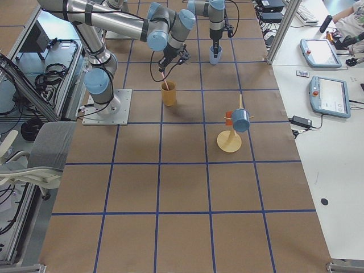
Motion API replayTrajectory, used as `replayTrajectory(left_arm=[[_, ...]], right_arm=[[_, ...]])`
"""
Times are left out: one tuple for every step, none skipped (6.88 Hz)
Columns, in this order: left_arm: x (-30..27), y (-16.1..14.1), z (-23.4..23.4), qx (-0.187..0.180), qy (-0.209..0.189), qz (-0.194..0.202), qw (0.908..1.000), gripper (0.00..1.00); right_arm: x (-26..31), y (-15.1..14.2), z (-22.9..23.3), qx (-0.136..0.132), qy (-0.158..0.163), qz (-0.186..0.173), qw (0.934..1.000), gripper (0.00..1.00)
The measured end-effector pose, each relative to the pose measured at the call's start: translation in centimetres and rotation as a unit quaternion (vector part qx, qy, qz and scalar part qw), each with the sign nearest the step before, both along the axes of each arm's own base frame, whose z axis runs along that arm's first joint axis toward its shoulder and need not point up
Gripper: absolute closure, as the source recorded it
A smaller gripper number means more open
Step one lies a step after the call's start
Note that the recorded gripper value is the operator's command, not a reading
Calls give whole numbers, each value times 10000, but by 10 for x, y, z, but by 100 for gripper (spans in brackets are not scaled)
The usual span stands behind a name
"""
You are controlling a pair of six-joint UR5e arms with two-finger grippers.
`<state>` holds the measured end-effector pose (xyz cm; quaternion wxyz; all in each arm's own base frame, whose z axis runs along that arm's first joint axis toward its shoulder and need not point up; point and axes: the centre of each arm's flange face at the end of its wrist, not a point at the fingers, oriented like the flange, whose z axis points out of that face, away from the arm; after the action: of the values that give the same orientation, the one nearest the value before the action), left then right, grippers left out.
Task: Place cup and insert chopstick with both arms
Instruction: 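Carry the blue cup to center with the left gripper while the right grasps the chopstick, then release the blue cup and raise the left gripper while the right lifts the chopstick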
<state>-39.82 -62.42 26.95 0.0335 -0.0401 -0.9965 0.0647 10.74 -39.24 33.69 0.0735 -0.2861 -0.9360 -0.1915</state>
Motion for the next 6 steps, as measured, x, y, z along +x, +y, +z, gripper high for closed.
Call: replayTrajectory(left_arm=[[17,-4,22,-35,-9,92,10000,0],[50,-9,50,60,-51,282,9996,0],[87,-7,82,167,-91,473,9987,0],[118,2,110,290,-170,488,9982,0],[152,18,139,446,-243,424,9978,0],[181,36,170,489,-242,438,9975,0]], right_arm=[[0,-1,2,-62,4,4,10000,100],[0,-4,7,-143,0,0,9999,100],[0,-9,15,-223,-2,-3,9998,100],[0,-13,24,-266,-5,-4,9996,100],[0,-16,35,-281,-19,-9,9996,100],[1,-17,47,-260,-81,-38,9996,100]])
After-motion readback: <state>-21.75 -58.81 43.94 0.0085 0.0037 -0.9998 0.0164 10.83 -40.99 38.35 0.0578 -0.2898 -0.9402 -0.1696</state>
